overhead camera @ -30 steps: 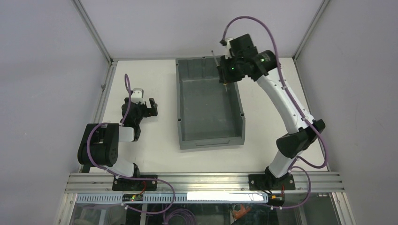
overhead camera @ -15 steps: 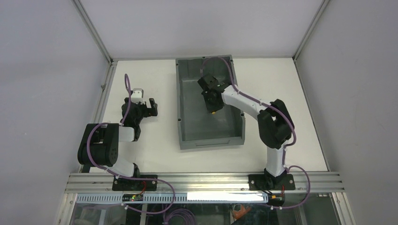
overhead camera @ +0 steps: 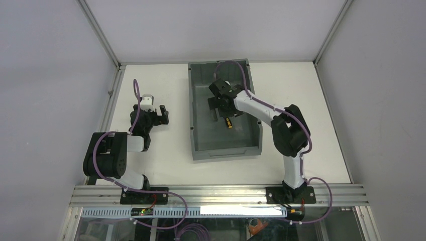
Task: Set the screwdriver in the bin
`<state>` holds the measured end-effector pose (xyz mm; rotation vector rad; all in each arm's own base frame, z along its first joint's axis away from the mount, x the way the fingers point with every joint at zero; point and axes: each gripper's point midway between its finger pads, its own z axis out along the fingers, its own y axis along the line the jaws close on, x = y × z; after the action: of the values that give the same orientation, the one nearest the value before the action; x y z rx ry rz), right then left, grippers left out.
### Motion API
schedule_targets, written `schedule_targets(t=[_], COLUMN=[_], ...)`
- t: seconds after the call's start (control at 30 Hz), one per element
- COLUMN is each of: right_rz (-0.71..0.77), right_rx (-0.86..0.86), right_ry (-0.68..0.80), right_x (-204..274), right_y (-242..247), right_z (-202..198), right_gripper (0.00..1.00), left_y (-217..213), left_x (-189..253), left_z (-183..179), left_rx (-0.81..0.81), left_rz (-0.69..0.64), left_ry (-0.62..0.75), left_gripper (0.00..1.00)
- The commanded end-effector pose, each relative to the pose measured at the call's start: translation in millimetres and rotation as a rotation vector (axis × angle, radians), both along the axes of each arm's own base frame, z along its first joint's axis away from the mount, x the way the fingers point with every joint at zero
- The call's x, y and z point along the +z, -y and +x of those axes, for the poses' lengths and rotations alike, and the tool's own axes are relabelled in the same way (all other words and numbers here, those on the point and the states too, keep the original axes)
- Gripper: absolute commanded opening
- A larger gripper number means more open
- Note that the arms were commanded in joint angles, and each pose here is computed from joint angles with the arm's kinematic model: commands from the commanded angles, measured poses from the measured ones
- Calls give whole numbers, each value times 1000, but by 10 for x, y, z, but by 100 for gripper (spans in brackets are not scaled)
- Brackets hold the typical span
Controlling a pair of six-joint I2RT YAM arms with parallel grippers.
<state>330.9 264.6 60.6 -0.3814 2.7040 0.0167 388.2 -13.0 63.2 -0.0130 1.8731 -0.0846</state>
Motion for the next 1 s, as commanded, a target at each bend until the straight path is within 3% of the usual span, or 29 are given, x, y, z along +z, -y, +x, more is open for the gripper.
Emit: schedule_targets(t=[0.0,0.1,0.23,0.67,0.97], right_rz=[106,122,126,71,36], right_rx=[-8,-31,-125,-592,-679], right_ry=[243,340,371,385,365], right_x=[1226,1698,1956,1950,1790], right_y=[-47,137,629,2988,3269], right_z=[247,306,343,249,110], right_gripper=[99,99,99,99,99], left_y=[53,52,53,53,52], left_x=[159,163,159,160,162], left_z=[46,46,46,46,46], left_rx=[-19,-19,-19,-19,-19], left_rz=[-9,-9,-9,-9,-9], left_ry=[55,56,55,56,56], left_gripper=[100,100,100,100,100])
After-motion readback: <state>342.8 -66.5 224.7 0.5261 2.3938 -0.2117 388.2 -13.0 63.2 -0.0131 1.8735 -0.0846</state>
